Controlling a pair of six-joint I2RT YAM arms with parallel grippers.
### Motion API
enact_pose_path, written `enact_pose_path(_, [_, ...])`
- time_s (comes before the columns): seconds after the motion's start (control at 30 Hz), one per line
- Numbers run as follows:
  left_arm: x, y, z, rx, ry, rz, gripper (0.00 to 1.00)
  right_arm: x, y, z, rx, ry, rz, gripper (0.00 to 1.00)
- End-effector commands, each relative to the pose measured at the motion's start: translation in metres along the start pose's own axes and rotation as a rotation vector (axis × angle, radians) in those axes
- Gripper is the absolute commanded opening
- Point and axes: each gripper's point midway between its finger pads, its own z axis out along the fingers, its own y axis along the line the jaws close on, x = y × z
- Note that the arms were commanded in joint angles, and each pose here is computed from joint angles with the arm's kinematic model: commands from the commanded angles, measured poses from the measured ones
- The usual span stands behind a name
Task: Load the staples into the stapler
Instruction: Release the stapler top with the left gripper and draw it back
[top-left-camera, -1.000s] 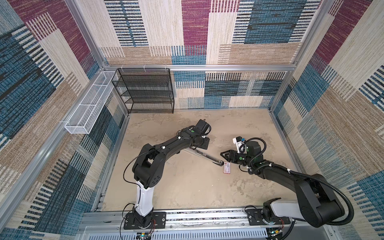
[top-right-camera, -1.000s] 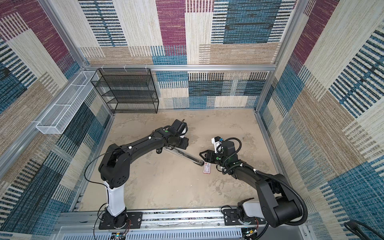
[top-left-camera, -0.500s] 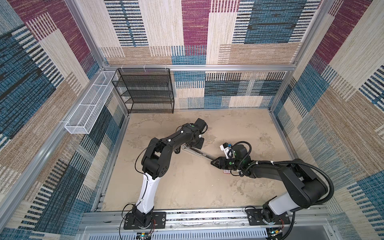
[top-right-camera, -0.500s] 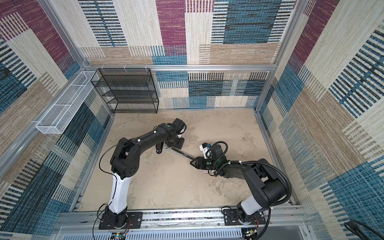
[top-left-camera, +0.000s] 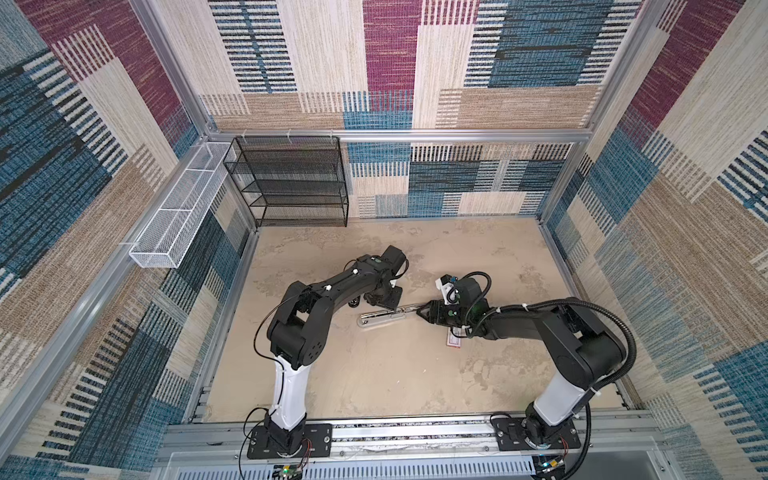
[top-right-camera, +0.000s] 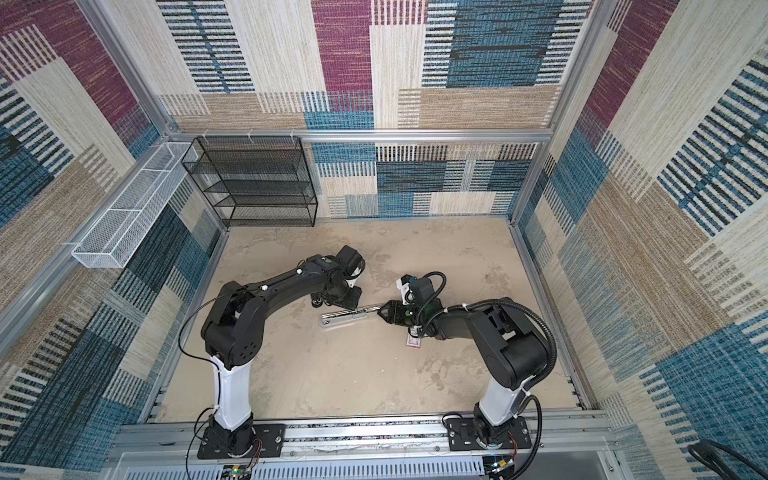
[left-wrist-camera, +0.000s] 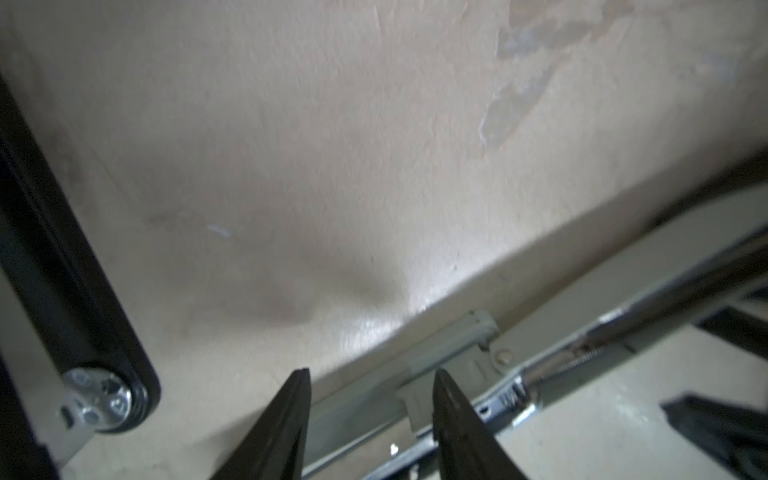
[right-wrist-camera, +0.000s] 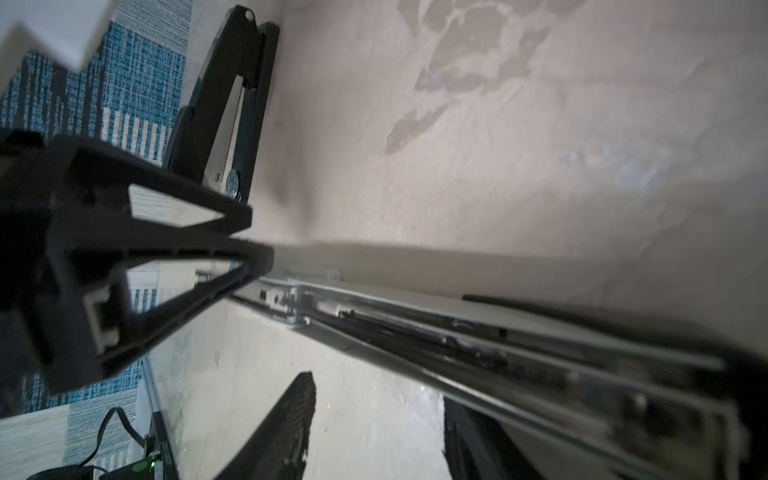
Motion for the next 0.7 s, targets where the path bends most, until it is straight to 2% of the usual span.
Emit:
enact_pose_path(0.0, [0.005, -0.016, -0.008, 0.1, -0.021, -0.035, 0.52, -0.021, -0.009, 0.004, 0.043, -0.059, 0.011, 0.55])
enact_pose_path(0.2, [0.021, -0.04, -0.008, 0.169, -0.042, 0.018, 0.53, -0.046, -0.009, 0.006, 0.037, -0.092, -0.001, 0.56])
enact_pose_path(0.4, [0.029, -0.046, 0.001, 0.153, -0.043, 0.035, 0.54, -0.051, -0.012, -0.01, 0.039, -0.116, -0.002, 0.57])
enact_pose_path(0.5, [0.029, -0.048, 0.007, 0.132, -0.036, 0.041, 0.45, -0.05, -0.017, -0.022, 0.051, -0.129, 0.004, 0.57])
enact_pose_path(0.6, [0.024, -0.053, 0.009, 0.129, -0.041, 0.039, 0.33, -0.048, -0.023, -0.036, 0.067, -0.151, 0.015, 0.57])
enact_pose_path(0.67, [0.019, -0.058, 0.011, 0.127, -0.046, 0.034, 0.29, -0.047, -0.027, -0.046, 0.086, -0.171, 0.023, 0.57])
